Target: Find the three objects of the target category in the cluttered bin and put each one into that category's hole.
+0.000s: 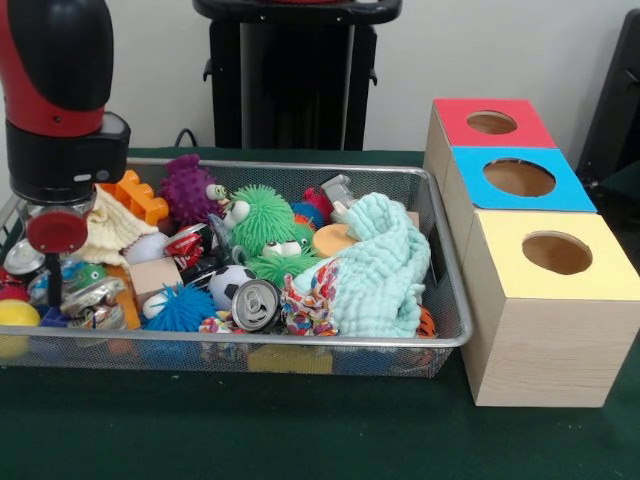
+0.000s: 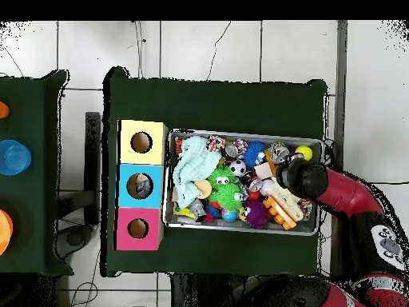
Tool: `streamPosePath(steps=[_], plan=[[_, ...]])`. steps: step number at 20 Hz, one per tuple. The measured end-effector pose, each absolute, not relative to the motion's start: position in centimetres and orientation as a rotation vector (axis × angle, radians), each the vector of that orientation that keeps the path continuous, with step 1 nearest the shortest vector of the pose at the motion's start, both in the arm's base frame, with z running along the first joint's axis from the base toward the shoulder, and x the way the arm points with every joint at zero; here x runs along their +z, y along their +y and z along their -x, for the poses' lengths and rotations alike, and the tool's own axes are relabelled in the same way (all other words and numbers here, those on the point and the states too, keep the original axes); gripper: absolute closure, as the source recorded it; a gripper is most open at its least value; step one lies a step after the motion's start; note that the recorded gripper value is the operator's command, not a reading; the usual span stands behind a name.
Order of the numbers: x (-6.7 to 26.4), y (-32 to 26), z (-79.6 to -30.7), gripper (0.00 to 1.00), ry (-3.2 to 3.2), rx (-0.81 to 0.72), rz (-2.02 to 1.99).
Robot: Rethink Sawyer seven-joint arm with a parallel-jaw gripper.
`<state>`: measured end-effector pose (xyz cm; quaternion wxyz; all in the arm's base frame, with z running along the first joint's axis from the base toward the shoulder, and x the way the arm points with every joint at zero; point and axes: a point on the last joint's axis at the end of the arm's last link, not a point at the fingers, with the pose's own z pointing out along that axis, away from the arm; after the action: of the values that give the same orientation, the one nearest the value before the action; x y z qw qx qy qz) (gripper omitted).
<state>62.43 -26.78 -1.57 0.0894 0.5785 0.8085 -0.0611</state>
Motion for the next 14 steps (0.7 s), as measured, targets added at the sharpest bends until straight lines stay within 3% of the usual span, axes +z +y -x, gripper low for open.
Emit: streamPosePath(steps=[14], plan=[[-1.57, -26.5, -62.55, 0.0, 2.413, -0.213, -1.695]])
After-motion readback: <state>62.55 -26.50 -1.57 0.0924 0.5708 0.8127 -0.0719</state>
